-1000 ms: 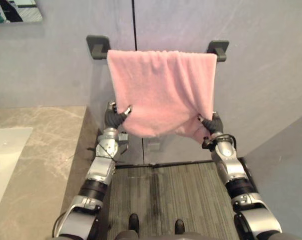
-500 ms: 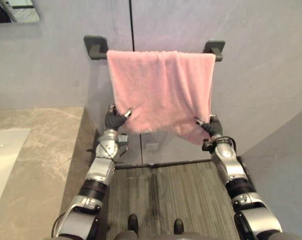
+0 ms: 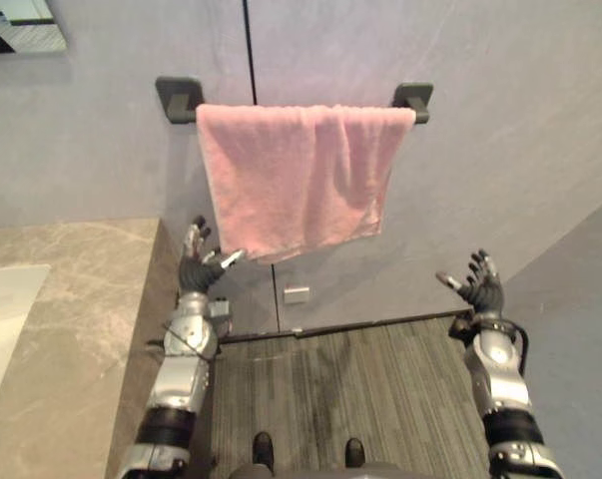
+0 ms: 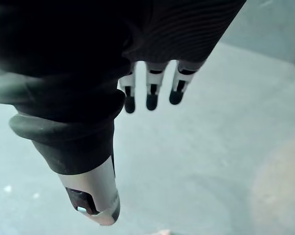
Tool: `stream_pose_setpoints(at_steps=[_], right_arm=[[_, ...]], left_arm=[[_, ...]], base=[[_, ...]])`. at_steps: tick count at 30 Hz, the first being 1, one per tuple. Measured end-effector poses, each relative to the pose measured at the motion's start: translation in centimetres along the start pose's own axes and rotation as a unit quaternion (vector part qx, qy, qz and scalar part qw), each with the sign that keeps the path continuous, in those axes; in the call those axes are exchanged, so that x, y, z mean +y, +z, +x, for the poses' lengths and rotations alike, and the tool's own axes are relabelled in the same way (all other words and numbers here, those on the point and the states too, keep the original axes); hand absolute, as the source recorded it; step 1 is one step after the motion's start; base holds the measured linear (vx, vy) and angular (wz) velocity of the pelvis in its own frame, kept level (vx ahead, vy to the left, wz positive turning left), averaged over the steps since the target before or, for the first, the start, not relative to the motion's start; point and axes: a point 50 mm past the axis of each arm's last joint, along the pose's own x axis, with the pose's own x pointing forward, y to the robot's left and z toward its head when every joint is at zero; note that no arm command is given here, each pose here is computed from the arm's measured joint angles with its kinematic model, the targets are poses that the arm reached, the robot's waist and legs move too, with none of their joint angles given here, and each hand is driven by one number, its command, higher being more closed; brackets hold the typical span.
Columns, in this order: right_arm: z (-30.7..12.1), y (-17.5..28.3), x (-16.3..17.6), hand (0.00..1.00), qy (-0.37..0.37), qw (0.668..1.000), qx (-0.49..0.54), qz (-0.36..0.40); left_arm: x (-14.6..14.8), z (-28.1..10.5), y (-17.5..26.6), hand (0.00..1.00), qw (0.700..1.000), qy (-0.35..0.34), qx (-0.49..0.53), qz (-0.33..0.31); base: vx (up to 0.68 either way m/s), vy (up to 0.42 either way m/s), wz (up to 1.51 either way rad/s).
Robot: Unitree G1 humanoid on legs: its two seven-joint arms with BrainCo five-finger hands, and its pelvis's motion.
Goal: Organize washtable
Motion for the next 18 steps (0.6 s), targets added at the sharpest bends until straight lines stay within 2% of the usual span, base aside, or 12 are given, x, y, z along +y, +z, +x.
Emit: stream_pose_setpoints(at_steps=[10,14,18], right_arm=[[-5.0,-6.2,-0.4,0.00,0.014,0.993,0.117,-0.015],[-7.5,-9.8,-0.4,0.00,0.021,0.980,0.199,-0.018],[-9.8,-12.5,-0.9,0.00,0.021,0.963,0.268,-0.023]], left_arm=[[0.3,-7.2,-7.3,0.00,0.984,-0.037,0.173,-0.002],[0.8,-10.9,-11.5,0.00,0.956,-0.036,0.290,0.006],[1.1,-13.5,-14.0,0.00,0.930,-0.034,0.364,0.019]], base=[[-0.01,0.003,0.05],[0.00,0.000,0.00],[0.00,0.000,0.00]])
